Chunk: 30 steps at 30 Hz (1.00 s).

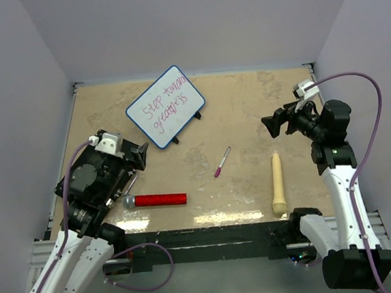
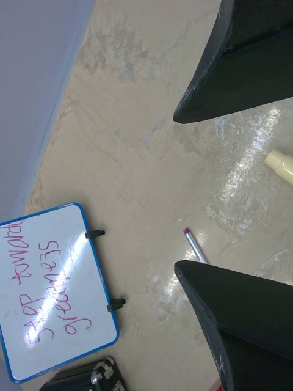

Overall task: Write a sentence on the whiteboard
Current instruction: Reset both arms

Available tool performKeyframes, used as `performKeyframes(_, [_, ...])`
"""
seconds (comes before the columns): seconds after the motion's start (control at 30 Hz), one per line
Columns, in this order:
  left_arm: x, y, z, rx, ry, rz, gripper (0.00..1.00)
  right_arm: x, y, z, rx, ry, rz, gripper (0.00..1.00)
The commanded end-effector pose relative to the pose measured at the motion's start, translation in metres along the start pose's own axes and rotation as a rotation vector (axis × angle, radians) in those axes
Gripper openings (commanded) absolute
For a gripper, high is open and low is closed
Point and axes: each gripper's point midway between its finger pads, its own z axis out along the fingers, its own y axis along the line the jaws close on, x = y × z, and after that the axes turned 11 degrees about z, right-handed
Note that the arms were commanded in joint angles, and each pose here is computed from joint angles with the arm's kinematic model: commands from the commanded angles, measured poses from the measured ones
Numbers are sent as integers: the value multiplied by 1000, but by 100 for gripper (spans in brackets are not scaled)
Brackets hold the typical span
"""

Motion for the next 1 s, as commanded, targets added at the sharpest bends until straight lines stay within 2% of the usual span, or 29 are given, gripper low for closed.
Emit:
performKeyframes(0.0, [-11, 3, 1, -11, -45, -17, 99, -23, 7, -1, -30, -39, -14, 99])
performKeyframes(0.97, [-3, 4, 2, -14, -32, -22, 99, -28, 12, -11, -20, -67, -38, 99])
